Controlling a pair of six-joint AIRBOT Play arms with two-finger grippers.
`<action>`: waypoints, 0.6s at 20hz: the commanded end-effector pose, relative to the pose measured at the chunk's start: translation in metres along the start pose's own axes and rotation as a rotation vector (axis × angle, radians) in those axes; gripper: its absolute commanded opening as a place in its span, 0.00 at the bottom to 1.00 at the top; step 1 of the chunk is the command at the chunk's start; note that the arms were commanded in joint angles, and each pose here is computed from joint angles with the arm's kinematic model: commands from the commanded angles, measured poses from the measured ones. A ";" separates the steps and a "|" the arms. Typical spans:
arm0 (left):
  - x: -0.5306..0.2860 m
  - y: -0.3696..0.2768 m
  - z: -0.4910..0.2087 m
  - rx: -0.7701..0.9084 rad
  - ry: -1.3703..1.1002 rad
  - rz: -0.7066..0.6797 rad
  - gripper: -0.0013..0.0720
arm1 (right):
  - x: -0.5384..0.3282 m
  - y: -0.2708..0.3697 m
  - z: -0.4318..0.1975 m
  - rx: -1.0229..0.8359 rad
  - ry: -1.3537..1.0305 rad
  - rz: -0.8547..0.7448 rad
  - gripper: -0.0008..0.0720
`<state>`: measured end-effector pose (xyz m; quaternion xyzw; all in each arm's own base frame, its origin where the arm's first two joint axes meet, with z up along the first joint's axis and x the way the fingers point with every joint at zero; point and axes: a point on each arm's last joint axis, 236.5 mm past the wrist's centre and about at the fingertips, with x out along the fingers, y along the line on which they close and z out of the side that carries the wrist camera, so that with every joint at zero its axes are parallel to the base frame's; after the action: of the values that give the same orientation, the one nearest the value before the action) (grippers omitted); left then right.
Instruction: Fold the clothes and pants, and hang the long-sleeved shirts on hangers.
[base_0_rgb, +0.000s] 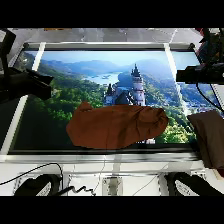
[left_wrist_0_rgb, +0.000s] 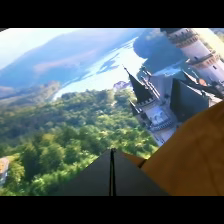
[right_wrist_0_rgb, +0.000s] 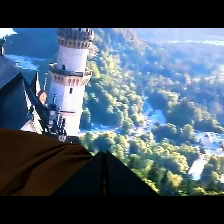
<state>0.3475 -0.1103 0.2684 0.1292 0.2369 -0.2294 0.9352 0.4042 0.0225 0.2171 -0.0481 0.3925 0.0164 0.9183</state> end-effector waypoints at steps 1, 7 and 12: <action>0.000 0.000 0.000 0.000 -0.001 0.002 0.03 | 0.000 0.000 0.000 0.000 -0.001 0.001 0.02; 0.000 0.000 0.000 0.000 -0.001 0.002 0.03 | 0.000 0.001 0.000 -0.001 -0.002 0.001 0.02; 0.000 0.000 0.000 0.000 -0.001 0.001 0.03 | 0.000 -0.011 0.010 -0.016 -0.041 -0.045 0.03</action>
<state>0.3475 -0.1103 0.2684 0.1292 0.2369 -0.2294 0.9352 0.4085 0.0222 0.2213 -0.0492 0.3808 0.0156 0.9232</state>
